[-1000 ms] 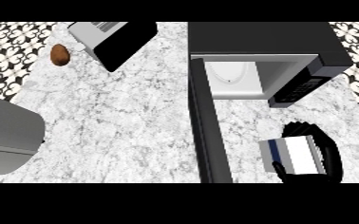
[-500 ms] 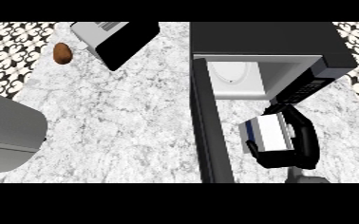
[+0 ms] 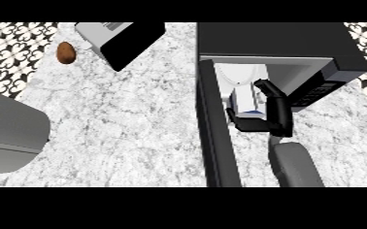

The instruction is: Pick up the milk, place it into the microwave and close the microwave

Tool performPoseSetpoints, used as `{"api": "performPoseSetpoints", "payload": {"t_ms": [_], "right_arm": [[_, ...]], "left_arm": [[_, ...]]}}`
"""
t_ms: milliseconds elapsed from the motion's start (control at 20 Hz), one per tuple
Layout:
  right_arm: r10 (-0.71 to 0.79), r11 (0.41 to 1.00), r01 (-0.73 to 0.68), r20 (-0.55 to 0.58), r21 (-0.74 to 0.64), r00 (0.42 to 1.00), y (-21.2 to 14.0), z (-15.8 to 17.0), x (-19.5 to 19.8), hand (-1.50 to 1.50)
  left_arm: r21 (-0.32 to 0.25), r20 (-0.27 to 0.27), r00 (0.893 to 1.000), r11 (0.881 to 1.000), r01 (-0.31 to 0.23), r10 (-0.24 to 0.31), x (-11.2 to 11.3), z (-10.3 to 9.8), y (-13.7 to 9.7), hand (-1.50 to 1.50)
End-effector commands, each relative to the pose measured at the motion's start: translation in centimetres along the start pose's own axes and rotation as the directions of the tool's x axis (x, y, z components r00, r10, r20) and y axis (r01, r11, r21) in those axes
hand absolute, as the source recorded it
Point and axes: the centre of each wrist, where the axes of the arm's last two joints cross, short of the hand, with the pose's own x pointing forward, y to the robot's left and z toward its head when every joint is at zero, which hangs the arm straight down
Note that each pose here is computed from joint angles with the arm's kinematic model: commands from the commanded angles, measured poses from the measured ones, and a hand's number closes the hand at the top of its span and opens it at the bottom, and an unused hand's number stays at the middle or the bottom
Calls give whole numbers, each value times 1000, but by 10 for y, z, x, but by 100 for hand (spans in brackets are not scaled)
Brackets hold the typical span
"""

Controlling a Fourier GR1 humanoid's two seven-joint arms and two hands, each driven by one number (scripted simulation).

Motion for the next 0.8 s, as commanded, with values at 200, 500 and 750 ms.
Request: {"api": "performPoseSetpoints", "payload": {"t_ms": [200, 500, 750], "right_arm": [[20, 999, -21, -52, -32, 998, 15, -29, -37, 150], [197, 980, -200, -80, -23, 977, -4, -41, -53, 150], [246, 967, -252, -110, -40, 963, -7, -53, -56, 150]], "left_arm": [[-3, 8, 1000, 1000, 0, 0, -5, 8, 5, -150], [-29, -6, 1000, 999, -14, 14, 5, 6, 7, -150], [-33, 21, 1000, 999, -7, 8, -10, -3, 8, -150]]}}
